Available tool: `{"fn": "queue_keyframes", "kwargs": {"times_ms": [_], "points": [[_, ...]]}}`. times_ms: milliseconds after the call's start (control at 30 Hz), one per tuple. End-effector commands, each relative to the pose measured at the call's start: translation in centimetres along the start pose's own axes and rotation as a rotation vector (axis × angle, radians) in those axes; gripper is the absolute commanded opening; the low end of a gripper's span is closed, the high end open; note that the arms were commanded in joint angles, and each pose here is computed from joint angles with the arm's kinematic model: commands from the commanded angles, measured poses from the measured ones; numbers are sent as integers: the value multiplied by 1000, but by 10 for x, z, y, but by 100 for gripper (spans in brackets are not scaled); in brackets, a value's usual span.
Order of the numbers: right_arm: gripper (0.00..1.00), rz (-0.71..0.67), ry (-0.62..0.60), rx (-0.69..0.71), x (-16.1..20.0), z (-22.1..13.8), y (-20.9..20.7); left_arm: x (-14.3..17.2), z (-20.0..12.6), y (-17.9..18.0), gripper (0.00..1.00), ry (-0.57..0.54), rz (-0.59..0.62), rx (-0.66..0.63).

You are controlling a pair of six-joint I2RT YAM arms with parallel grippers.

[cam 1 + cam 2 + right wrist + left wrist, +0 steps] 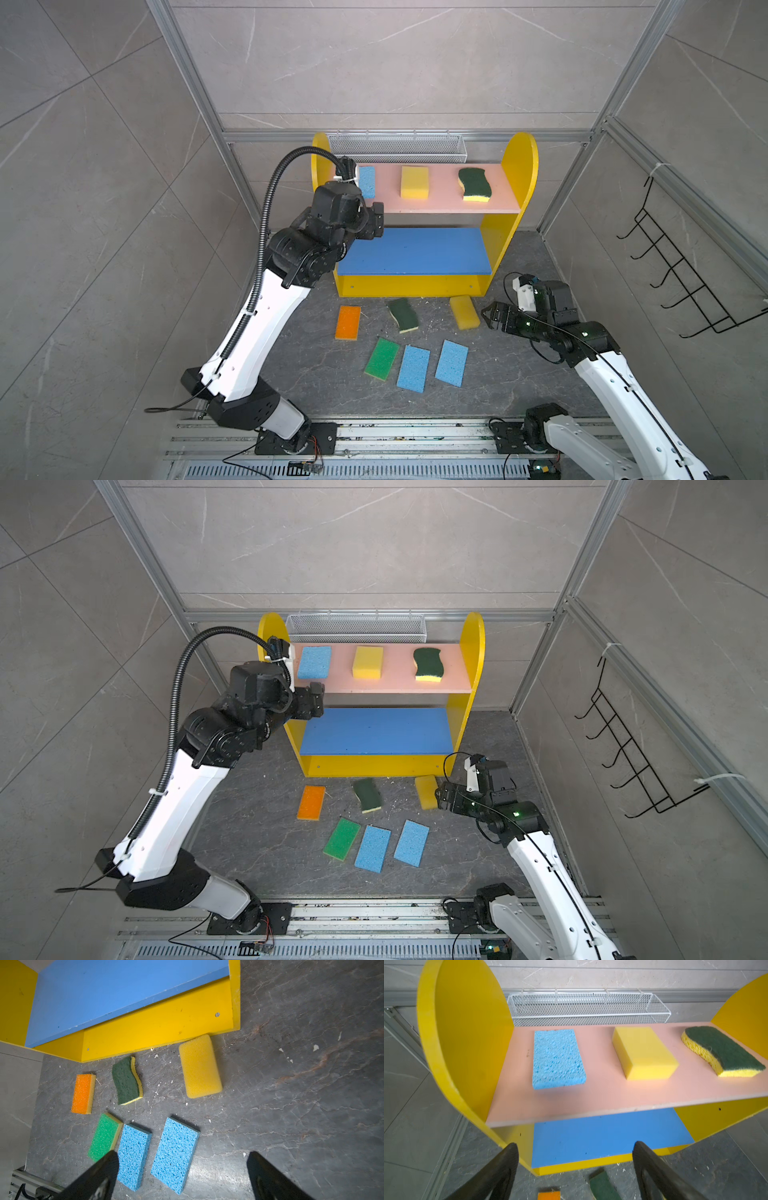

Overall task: Arrange cleaning sponges on a shelf
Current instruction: Move the cleaning sponge to the shelf, then pick up the cleaning sponge at the center of the table.

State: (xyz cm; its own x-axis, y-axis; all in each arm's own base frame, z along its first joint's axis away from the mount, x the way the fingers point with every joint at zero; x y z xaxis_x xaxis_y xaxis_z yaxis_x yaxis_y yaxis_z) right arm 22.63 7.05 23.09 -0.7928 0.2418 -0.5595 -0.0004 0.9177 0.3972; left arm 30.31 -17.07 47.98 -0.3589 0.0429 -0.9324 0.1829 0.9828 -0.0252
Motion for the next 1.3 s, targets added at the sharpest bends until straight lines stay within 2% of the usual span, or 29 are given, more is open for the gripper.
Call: {"fn": "queue_keyframes", "kwargs": {"times_ms": [0,133,300,333,400,533,633,933,1267], "points": [[99,17,-7,-19,-1,-9,4,31,-11,14,89,48,-12,-25],[99,33,1,-44,3,-8,6,92,-12,26,88,191,-13,-56],[99,77,5,-98,9,-5,9,154,-12,38,88,278,-76,-87],[99,88,9,-105,12,-3,9,169,-11,36,88,313,-91,-62],[100,113,24,-104,19,1,6,196,-8,41,88,373,-110,-98],[100,156,57,-100,35,11,-1,255,6,49,89,507,-100,-194],[99,164,72,-90,41,13,-4,288,19,47,90,576,-98,-205],[99,181,149,-38,58,34,-17,340,39,43,93,641,-121,-205],[99,163,200,20,78,57,-20,368,51,35,93,668,-170,-167]]}}
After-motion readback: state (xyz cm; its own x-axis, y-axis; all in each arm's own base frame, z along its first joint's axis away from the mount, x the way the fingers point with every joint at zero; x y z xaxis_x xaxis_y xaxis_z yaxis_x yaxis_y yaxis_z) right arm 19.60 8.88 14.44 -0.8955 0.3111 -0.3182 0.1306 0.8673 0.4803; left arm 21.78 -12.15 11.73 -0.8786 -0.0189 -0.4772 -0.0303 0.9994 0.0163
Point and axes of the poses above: each gripper's point midway between its finger pads, its own z axis out along the fingers, its own y axis along the line the jaws close on, x = y × z, the point moved 4 cm from there along -z, back along the fingers, and after that the axes turned 1 degree about z, right-handed, at the moved point
